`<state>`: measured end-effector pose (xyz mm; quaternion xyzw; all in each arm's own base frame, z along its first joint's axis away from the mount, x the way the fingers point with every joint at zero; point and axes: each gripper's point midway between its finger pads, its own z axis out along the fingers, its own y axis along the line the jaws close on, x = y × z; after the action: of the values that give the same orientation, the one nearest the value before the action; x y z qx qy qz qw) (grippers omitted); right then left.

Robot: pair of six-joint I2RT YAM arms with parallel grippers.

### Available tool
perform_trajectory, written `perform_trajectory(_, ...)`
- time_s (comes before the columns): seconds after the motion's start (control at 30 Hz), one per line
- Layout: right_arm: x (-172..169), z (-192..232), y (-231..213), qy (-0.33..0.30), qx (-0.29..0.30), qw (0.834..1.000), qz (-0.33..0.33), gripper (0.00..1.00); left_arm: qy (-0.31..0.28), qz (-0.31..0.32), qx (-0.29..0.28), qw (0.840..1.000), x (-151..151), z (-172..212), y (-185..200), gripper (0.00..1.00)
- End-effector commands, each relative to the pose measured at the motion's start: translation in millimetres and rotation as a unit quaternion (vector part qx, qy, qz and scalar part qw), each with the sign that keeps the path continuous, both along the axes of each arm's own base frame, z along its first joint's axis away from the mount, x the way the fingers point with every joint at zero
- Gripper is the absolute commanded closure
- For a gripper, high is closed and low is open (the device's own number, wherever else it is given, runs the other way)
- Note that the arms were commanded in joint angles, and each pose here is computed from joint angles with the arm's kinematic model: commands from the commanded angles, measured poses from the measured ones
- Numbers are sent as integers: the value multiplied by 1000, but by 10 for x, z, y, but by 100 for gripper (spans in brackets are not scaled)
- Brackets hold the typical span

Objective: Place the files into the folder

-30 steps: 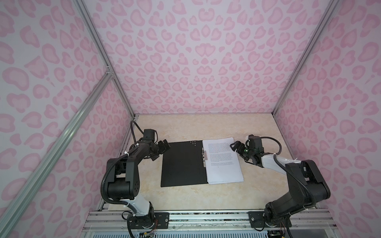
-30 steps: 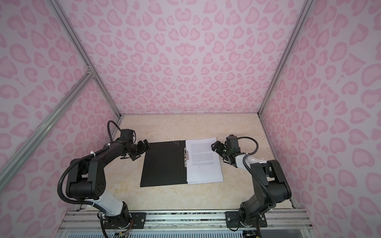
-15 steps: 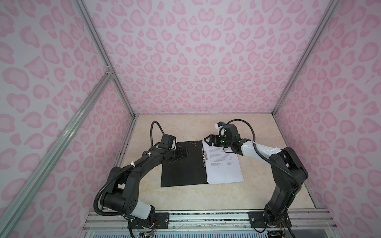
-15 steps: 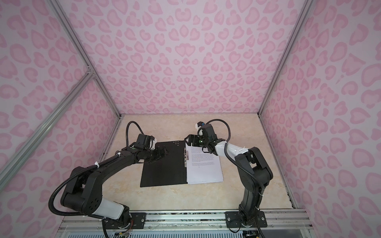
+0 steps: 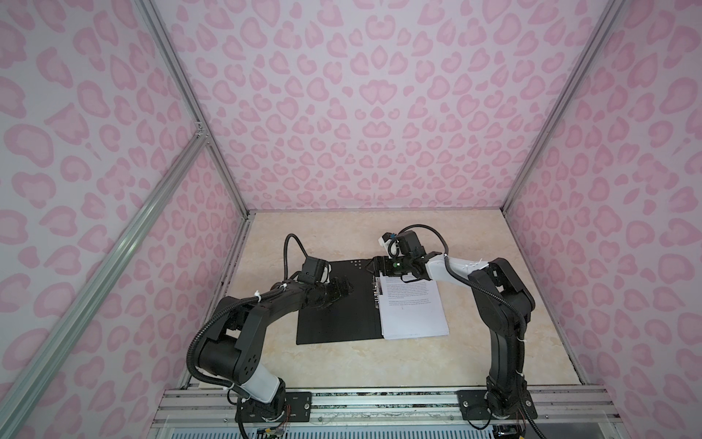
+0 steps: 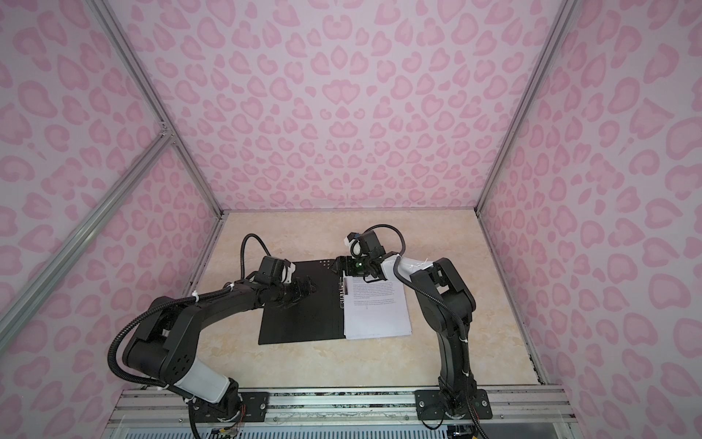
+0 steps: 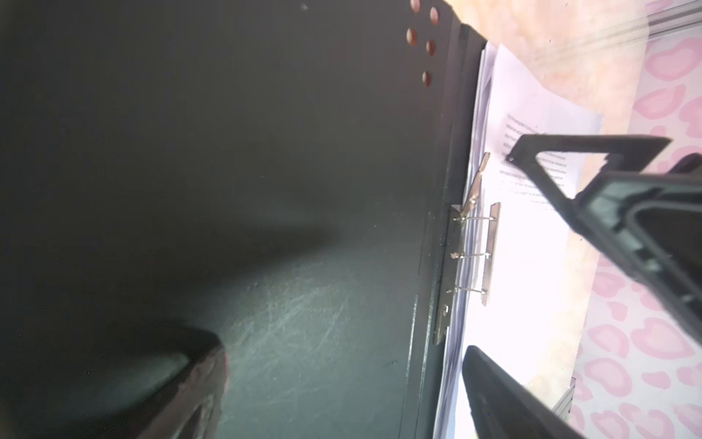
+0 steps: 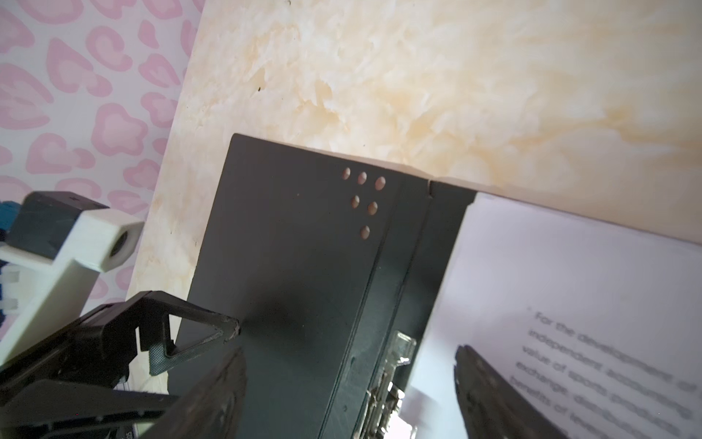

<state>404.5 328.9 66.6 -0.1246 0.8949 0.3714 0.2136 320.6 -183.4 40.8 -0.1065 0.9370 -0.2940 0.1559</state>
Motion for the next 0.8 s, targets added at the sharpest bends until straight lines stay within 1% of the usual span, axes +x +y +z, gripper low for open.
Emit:
perform_trajectory(0.0, -14, -49, 49, 0, 2, 1000, 14, 14, 44, 18, 36, 998, -159, -250, 147, 2)
perform_trajectory(0.1, -2, -75, 75, 4, 5, 1000, 15, 14, 49, 19, 38, 998, -185, -287, 154, 2)
perform_trajectory(0.3, 32, -161, 2, 2, -14, 1000, -1, 15, 51, 23, 48, 997, -224, -311, 202, 2)
perform_trajectory(0.63, 30, -222, 83, 17, 4, 1000, 10, 15, 50, 25, 52, 997, -235, -296, 224, 2)
perform_trajectory(0.77, 43, -238, 103, 27, 24, 999, 16, 15, 50, 25, 51, 997, -234, -299, 222, 2)
